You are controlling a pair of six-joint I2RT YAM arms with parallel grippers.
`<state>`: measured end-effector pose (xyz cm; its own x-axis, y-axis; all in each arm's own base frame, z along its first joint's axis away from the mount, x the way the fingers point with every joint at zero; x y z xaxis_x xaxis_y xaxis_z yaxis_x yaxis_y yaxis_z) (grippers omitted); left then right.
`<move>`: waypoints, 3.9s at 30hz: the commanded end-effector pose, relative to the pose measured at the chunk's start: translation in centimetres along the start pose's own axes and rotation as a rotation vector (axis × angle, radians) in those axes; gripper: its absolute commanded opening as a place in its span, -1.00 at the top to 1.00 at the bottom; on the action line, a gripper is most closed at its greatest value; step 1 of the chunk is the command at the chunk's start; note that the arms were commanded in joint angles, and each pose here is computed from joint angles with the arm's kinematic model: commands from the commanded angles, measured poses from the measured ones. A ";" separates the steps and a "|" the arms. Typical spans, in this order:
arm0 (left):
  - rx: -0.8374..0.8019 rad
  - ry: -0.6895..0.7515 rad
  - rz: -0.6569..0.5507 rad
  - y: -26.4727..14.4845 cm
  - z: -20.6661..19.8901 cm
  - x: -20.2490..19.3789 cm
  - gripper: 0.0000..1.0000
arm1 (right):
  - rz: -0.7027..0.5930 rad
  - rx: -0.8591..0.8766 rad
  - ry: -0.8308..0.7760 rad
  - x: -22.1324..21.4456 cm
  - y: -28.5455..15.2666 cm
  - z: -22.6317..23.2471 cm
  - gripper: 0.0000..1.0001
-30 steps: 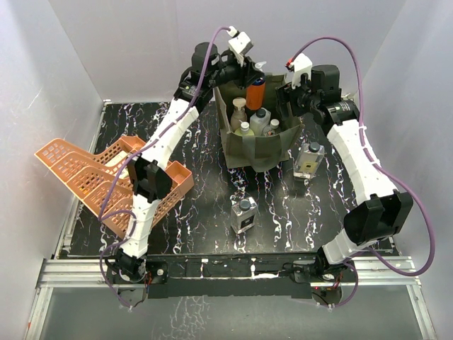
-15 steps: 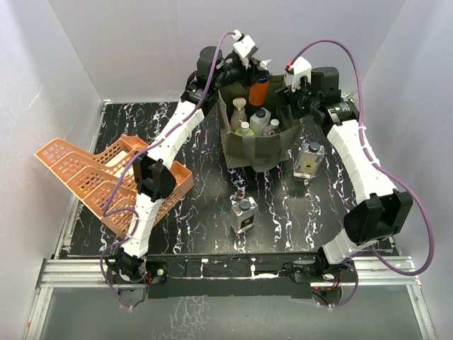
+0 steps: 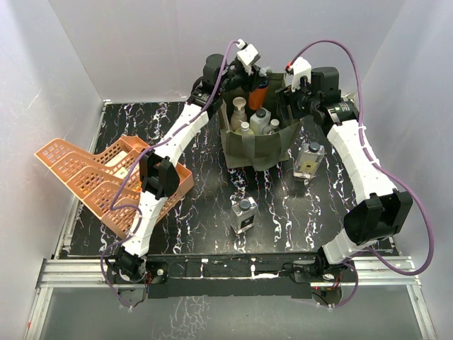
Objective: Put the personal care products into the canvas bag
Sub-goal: Place the care product in the canvas bag.
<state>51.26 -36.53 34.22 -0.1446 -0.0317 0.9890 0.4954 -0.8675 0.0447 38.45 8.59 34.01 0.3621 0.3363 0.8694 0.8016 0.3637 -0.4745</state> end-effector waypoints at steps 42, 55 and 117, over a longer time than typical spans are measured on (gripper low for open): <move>-0.039 0.081 -0.005 -0.2 -0.9 -3.8 1.00 | 0.036 -0.036 0.010 -1.8 0.8 -1.2 0.60; -0.075 0.083 0.109 0.0 -1.0 -7.1 1.00 | 0.036 -0.025 0.012 -1.8 1.0 -1.2 0.61; -0.066 0.187 0.144 -1.2 -1.1 -8.8 0.21 | -0.048 0.084 0.005 2.0 3.5 -1.1 0.54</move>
<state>51.96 -36.16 22.74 -0.2318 -0.2684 0.9350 0.4627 -0.8759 -0.1367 42.00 9.31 32.70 0.3875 0.3212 0.8641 0.7444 0.4439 -0.4988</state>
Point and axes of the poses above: each gripper's point midway between its finger pads, its own y axis out along the fingers, its own z axis along the line the jaws close on, x = y × z, the point moved 7 cm from there along -y, back along the fingers, and after that the axes turned 2 degrees about -y, right-handed, at the moved point
